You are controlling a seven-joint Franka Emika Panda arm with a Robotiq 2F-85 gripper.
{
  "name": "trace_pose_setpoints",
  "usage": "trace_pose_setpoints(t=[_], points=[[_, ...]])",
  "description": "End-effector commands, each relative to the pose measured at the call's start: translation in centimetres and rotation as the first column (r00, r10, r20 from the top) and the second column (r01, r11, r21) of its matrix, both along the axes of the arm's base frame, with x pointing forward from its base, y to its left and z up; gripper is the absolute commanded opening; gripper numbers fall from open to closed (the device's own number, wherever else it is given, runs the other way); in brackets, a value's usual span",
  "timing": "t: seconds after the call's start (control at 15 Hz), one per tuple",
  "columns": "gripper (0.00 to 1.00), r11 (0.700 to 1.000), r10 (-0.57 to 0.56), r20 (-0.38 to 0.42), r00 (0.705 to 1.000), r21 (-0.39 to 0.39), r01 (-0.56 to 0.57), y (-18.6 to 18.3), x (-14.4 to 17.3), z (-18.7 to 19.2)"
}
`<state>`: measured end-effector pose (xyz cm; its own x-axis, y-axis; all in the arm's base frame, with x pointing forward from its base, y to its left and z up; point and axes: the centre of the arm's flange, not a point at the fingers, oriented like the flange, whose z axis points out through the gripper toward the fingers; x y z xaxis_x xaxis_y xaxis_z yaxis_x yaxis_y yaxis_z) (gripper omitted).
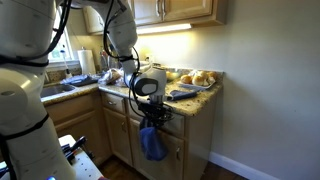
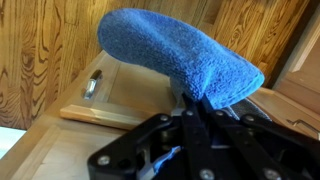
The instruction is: Pick up one blue cloth from the counter and hang it on the drawer
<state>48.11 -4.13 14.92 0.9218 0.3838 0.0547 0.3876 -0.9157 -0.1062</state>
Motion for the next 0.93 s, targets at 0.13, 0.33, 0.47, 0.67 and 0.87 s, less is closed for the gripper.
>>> trace_pose_setpoints(t=[0.13, 0.33, 0.47, 0.67, 0.87], points=[[0.07, 1.0, -0.007, 0.015, 1.0, 0.017, 0.007, -1.1, -0.4, -0.9], [0.08, 1.0, -0.007, 0.027, 1.0, 0.019, 0.007, -1.4, -0.4, -0.8], [0.35, 1.0, -0.003, 0.028, 1.0, 0.013, 0.003, -1.4, -0.2, -0.8], [0.53, 1.0, 0.006, 0.038, 0.999, -0.006, -0.005, -1.3, -0.2, -0.2], [0.73, 1.0, 0.012, 0.04, 0.999, -0.018, -0.011, -1.3, -0.5, 0.7]])
